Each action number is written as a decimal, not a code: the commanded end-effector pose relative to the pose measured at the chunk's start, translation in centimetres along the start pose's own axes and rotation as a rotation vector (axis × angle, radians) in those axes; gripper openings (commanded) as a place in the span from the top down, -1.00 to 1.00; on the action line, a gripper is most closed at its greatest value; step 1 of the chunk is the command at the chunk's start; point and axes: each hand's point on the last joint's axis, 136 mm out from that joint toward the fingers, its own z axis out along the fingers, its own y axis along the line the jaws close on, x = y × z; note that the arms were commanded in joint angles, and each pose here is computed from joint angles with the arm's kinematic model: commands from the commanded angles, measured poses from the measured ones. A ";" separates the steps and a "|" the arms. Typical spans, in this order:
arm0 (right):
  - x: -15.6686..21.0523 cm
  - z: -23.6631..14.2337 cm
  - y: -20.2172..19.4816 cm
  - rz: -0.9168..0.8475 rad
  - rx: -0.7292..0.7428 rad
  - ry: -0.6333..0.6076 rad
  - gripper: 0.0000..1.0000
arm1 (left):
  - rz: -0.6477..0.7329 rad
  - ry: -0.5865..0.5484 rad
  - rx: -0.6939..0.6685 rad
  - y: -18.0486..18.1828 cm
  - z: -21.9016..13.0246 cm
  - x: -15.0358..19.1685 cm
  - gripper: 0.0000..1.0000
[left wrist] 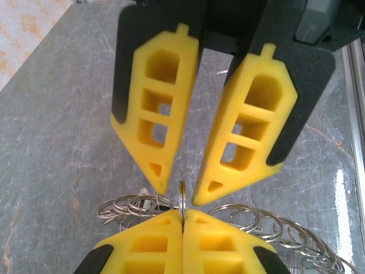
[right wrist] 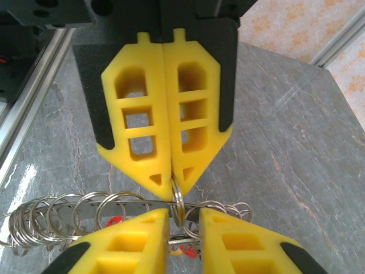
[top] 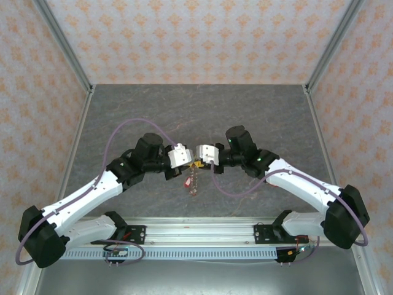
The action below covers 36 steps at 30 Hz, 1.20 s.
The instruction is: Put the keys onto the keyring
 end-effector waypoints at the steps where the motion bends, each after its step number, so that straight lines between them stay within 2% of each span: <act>1: -1.5 0.2 -0.2 -0.008 -0.022 -0.047 0.64 | 0.039 -0.049 -0.012 0.5 -0.5 -2.1 1.00; 4: -1.7 0.2 -0.2 -0.004 -0.016 -0.064 0.81 | 0.039 -0.040 -0.007 0.5 -0.5 -2.1 1.00; 6: -1.9 0.1 -0.4 -0.004 -0.005 -0.073 0.82 | 0.039 -0.034 -0.007 0.4 -0.5 -2.0 1.00; 9: -2.0 -0.1 -0.5 -0.007 0.006 -0.075 0.69 | 0.039 -0.030 -0.014 0.5 -0.6 -1.9 1.00; 13: -2.4 -0.4 -0.5 -0.016 0.014 -0.083 0.69 | 0.041 -0.016 -0.014 0.5 -0.6 -1.6 1.00; 31: -2.2 -0.8 -0.3 -0.016 0.027 -0.081 0.68 | 0.038 0.012 -0.023 0.8 -0.6 -1.5 1.00; 36: -2.1 -0.6 0.1 -0.007 0.000 -0.080 0.80 | 0.039 0.007 -0.018 0.8 -0.6 -1.7 1.00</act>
